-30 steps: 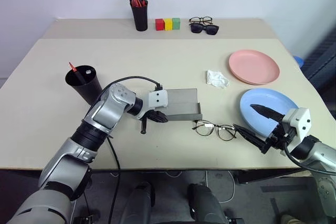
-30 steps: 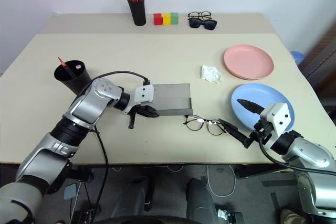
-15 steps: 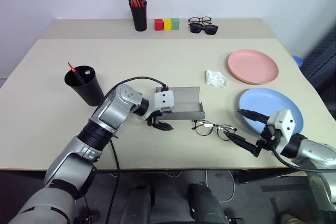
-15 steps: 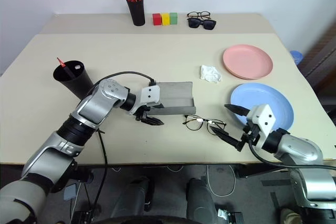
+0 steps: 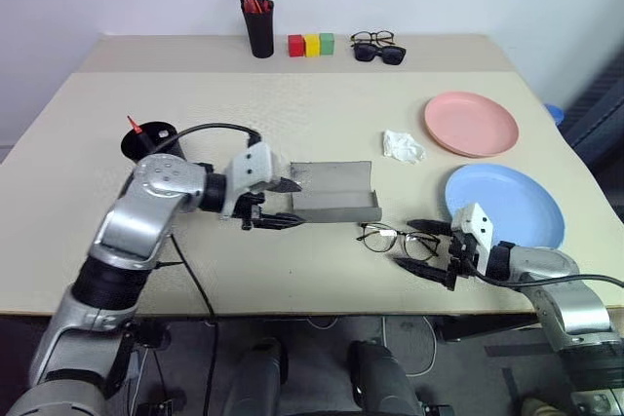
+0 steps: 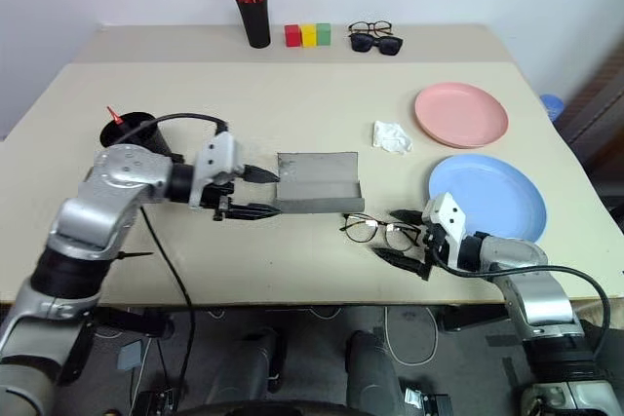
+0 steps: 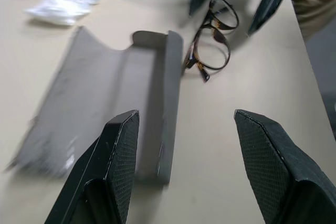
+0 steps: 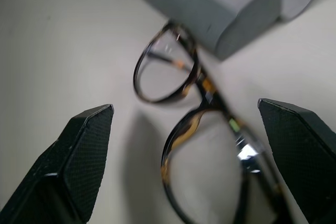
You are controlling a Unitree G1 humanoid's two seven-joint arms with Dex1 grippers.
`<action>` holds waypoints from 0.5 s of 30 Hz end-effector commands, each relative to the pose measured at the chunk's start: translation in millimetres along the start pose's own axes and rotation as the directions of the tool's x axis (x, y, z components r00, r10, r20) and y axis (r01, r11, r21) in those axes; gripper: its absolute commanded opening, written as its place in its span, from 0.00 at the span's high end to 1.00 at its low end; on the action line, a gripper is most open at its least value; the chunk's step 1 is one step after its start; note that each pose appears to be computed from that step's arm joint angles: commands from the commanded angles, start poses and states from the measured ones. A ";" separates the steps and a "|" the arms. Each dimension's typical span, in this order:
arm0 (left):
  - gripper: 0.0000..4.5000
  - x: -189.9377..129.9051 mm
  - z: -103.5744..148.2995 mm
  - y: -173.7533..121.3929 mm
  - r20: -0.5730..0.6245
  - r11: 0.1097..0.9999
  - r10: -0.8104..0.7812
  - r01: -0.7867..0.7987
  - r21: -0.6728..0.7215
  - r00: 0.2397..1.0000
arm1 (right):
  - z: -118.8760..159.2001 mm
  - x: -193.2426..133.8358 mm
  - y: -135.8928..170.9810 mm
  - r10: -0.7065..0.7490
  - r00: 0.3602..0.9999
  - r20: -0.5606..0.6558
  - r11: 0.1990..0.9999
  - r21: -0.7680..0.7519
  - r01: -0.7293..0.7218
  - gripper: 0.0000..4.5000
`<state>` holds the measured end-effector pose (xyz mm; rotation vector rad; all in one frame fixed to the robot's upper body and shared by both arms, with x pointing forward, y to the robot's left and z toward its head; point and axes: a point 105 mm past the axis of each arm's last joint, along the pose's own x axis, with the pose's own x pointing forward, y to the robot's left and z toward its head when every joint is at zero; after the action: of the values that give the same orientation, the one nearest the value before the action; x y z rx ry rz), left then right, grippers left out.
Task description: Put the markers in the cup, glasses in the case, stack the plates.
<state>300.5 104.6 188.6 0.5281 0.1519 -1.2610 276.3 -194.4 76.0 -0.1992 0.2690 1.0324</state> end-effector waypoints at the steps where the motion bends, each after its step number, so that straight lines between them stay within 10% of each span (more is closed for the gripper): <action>1: 0.34 -23.3 14.3 9.9 0.029 0.993 0.121 -0.121 0.008 0.992 | 2.7 -1.7 -2.0 0.014 1.000 0.009 1.000 -0.017 -0.014 0.06; 10: 0.34 -43.4 -8.2 7.9 -0.049 0.971 0.231 -0.233 -0.048 0.972 | -2.2 -1.5 -6.4 0.028 1.000 -0.010 1.000 -0.012 -0.028 0.96; 15: 0.34 -41.9 -10.4 5.1 -0.044 0.967 0.243 -0.245 -0.063 0.969 | 6.1 -9.3 -5.9 0.028 1.000 -0.010 0.999 -0.024 -0.028 0.99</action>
<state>295.9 145.2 184.9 0.4714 0.2092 -1.0229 278.3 -194.3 83.5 -0.2071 0.2462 1.0955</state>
